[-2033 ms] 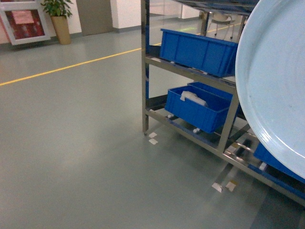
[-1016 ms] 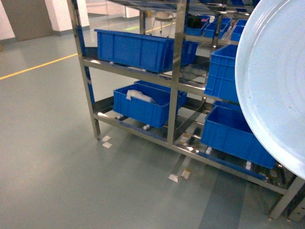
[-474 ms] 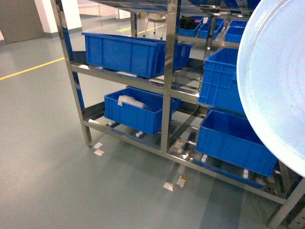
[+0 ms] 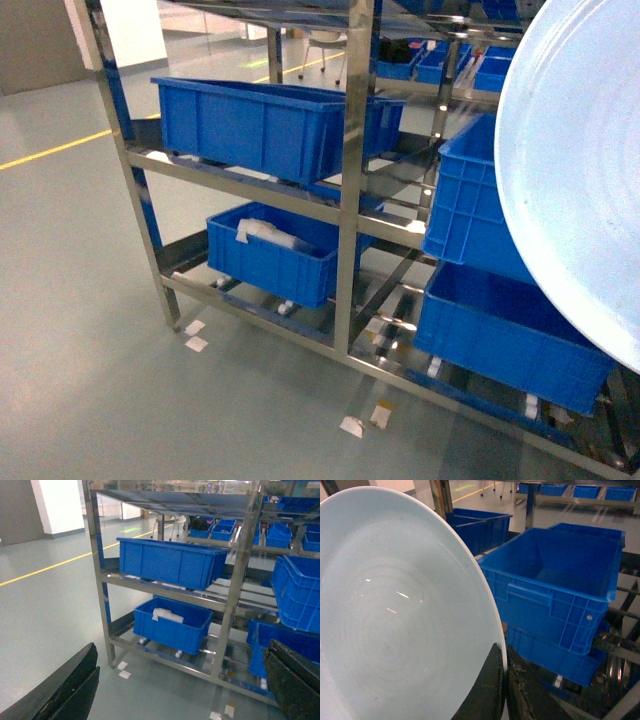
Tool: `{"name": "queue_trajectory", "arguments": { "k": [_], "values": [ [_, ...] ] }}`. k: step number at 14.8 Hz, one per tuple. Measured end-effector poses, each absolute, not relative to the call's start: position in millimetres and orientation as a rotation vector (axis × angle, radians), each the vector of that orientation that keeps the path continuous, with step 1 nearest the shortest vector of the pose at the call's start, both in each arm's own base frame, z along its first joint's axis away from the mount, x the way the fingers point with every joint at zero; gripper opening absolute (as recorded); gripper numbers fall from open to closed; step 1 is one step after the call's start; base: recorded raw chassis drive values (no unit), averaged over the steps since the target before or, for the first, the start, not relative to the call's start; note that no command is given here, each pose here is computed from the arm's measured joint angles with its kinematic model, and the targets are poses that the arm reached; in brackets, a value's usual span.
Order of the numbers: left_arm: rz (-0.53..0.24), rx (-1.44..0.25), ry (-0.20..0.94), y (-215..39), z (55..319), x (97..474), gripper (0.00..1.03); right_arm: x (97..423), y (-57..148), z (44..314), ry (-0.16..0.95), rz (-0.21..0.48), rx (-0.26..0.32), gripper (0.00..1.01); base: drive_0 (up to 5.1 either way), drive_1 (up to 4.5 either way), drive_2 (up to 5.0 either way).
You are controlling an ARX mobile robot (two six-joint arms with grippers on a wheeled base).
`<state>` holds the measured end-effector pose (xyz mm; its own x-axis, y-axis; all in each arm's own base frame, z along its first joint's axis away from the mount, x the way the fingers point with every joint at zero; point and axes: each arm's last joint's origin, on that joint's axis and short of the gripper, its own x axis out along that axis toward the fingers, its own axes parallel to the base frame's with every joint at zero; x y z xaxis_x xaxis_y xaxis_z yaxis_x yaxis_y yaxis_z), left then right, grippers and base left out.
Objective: Place blue tray on left shelf second layer neatly
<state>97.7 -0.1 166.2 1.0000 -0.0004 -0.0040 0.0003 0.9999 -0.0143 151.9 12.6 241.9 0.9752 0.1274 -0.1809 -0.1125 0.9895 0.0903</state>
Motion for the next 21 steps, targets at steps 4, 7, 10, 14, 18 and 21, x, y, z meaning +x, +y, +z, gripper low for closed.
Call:
{"name": "queue_trajectory", "arguments": {
  "k": [4, 7, 10, 14, 18, 21],
  "values": [
    [-0.001, -0.014, 0.005, -0.1, 166.1, 97.7, 0.98, 152.0, 12.7, 242.0, 0.187, 0.122, 0.080, 0.02, 0.0, 4.10, -4.1],
    [-0.001, -0.014, 0.002, -0.1, 166.4, 97.7, 0.98, 151.9, 12.6, 242.4, 0.183, 0.121, 0.080, 0.02, -0.1, 4.10, -4.3],
    [0.000, -0.014, 0.001, -0.1, 166.5, 97.7, 0.98, 152.8, 12.7, 241.2, 0.193, 0.122, 0.080, 0.02, -0.8, -0.79, -0.8],
    [0.000, -0.014, 0.003, 0.0, 166.3, 97.7, 0.98, 152.6, 12.7, 241.5, 0.191, 0.124, 0.080, 0.02, -1.9, -1.87, -1.9],
    [0.000, -0.014, 0.003, 0.0, 166.2, 97.7, 0.98, 152.4, 12.7, 241.7, 0.189, 0.124, 0.080, 0.02, -1.7, -1.68, -1.7],
    [0.002, -0.014, 0.003, 0.1, 166.3, 97.7, 0.98, 151.6, 12.7, 242.6, 0.182, 0.124, 0.080, 0.02, -1.5, 2.77, -5.9]
  ]
}}
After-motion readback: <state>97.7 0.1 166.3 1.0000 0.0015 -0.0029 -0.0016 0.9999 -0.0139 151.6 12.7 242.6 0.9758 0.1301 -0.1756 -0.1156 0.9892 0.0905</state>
